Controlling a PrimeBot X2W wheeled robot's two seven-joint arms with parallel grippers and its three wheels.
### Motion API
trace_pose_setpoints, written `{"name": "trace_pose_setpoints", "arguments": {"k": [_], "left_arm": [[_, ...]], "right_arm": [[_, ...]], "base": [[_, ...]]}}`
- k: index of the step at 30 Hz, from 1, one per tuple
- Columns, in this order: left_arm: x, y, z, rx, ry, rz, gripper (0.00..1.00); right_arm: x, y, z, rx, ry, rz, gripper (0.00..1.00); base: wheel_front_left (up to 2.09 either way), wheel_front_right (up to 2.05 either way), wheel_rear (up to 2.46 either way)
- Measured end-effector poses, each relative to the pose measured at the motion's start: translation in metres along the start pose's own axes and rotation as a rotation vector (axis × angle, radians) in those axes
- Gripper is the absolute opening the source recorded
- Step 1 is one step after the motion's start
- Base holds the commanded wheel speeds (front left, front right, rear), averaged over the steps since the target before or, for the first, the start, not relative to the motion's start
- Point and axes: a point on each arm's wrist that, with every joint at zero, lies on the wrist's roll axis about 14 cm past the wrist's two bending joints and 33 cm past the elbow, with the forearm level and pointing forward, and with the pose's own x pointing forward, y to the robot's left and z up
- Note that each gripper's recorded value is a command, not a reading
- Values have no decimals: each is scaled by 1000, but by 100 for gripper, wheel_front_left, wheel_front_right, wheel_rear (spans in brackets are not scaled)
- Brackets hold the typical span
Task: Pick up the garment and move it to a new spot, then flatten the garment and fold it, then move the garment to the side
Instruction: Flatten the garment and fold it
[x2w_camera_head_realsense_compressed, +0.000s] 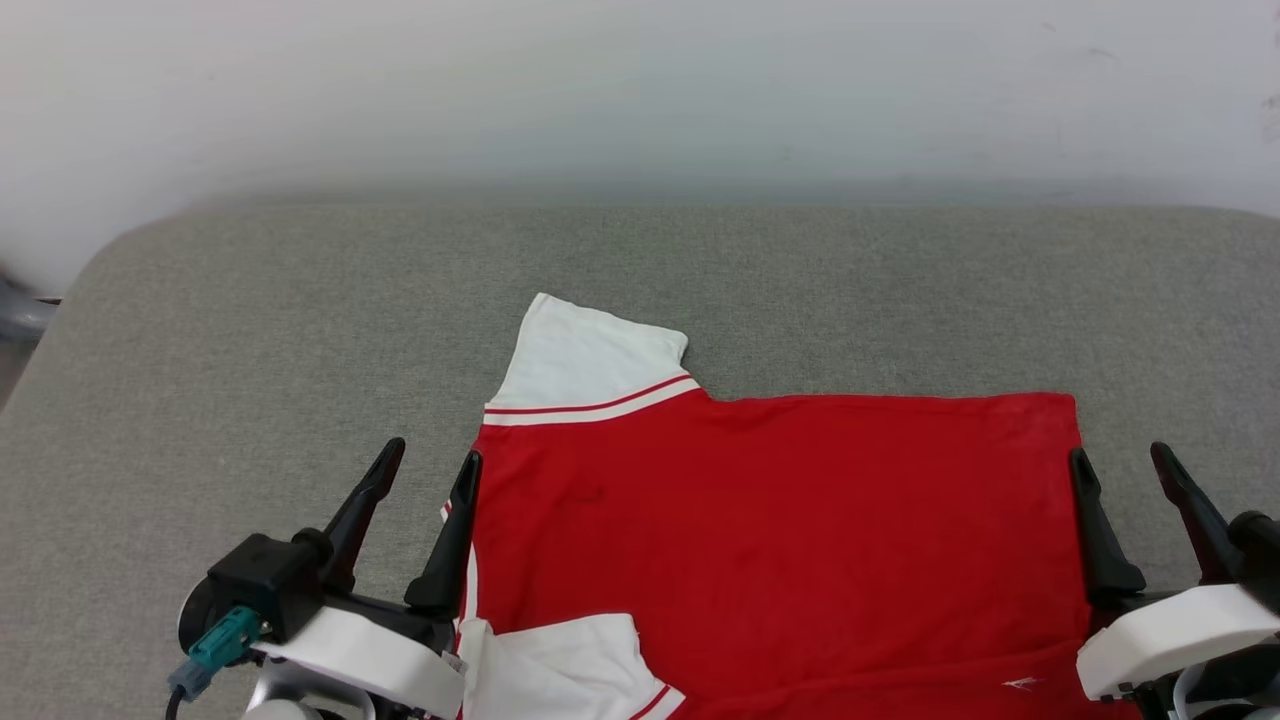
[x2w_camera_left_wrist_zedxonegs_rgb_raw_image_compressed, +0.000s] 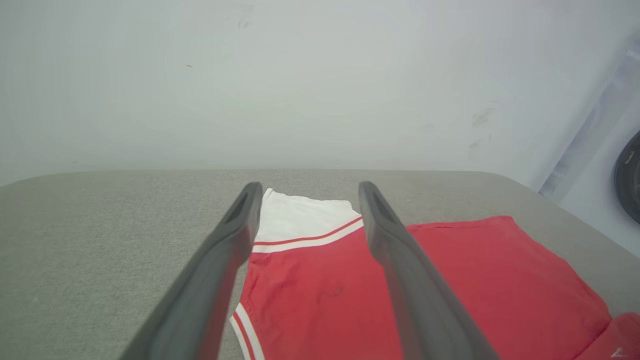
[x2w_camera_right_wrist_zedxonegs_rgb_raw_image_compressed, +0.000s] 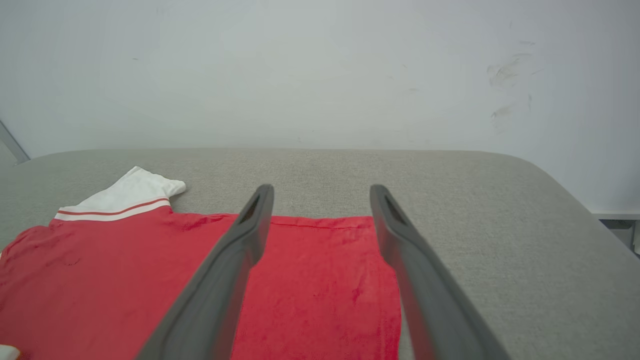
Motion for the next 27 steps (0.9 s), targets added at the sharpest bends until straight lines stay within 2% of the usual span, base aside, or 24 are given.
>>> {"name": "trace_pose_setpoints", "arguments": {"k": [7,12,15,20,27], "left_arm": [[44,-4,-3,48,61,-131,100],[93,3,-16,139,243,-215,100],[122,4,-29,118,374,-247,100],[158,25,-62,143,628,-231,100],[183,48,-114,156,916,-178,100]], "right_arm": [[5,-8,-3,-19,14,-25,100],[13,-15,-4,-28,21,-50,100],[17,-22,-11,-31,39,-71,100],[21,-30,-27,-28,77,-101,100],[22,-39,-49,-27,127,-137,100]], "base": [[0,0,0],[0,0,0],[0,0,0],[0,0,0],[0,0,0]]}}
